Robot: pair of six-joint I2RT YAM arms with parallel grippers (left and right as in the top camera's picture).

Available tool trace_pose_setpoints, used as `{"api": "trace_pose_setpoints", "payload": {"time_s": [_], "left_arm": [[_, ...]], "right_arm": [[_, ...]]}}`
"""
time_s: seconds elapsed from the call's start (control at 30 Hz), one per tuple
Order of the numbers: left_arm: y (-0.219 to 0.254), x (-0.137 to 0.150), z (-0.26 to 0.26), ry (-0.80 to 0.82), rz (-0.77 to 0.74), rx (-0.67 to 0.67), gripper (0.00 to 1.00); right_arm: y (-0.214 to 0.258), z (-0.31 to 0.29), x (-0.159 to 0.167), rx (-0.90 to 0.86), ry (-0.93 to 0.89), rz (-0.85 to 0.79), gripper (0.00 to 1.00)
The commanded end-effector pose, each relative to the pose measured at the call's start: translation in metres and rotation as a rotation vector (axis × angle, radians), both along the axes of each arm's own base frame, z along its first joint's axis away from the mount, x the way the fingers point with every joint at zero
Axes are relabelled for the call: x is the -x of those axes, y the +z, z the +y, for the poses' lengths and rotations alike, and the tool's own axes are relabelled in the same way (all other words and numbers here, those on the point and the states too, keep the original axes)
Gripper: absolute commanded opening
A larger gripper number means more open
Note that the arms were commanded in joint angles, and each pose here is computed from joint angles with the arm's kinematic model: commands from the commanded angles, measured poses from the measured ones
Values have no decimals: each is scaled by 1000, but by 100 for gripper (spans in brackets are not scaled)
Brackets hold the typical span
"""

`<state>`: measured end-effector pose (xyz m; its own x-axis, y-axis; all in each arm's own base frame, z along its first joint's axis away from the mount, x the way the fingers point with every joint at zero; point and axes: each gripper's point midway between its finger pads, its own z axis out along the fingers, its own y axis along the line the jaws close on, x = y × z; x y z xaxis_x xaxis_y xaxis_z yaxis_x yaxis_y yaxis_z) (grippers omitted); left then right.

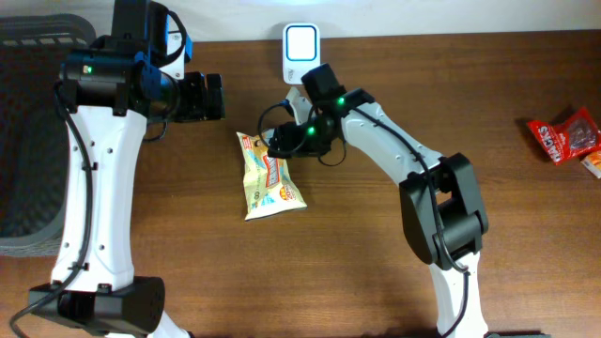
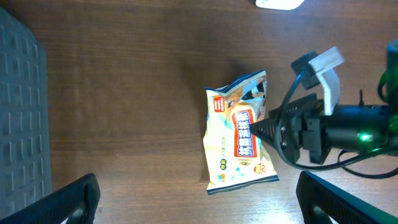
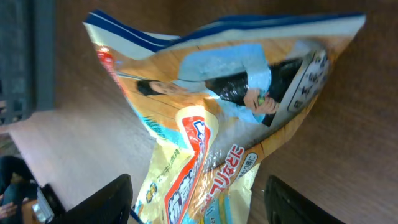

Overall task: Scan the item barcode
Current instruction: 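Grasp the yellow snack bag with the right gripper and lift it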

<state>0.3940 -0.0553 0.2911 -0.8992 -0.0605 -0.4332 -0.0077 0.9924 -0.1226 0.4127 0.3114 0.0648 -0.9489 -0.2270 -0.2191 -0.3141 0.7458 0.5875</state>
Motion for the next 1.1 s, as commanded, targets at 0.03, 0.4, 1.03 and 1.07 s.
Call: {"api": "trace_pose_setpoints", "payload": {"time_s": [0.03,0.4,1.03,1.07], "left_arm": [[5,1,-1,3,-14,11,99],[5,1,-1,3,-14,11,99],[5,1,-1,3,-14,11,99],[5,1,-1,3,-14,11,99]], "right_arm": [[-25,2,12,110,-75,29,58],[5,-166,3,661,-349,29,11],[-60,-139,-48,416,-340,-172,4],[-61,-142,-50,425,-349,-184,4]]}}
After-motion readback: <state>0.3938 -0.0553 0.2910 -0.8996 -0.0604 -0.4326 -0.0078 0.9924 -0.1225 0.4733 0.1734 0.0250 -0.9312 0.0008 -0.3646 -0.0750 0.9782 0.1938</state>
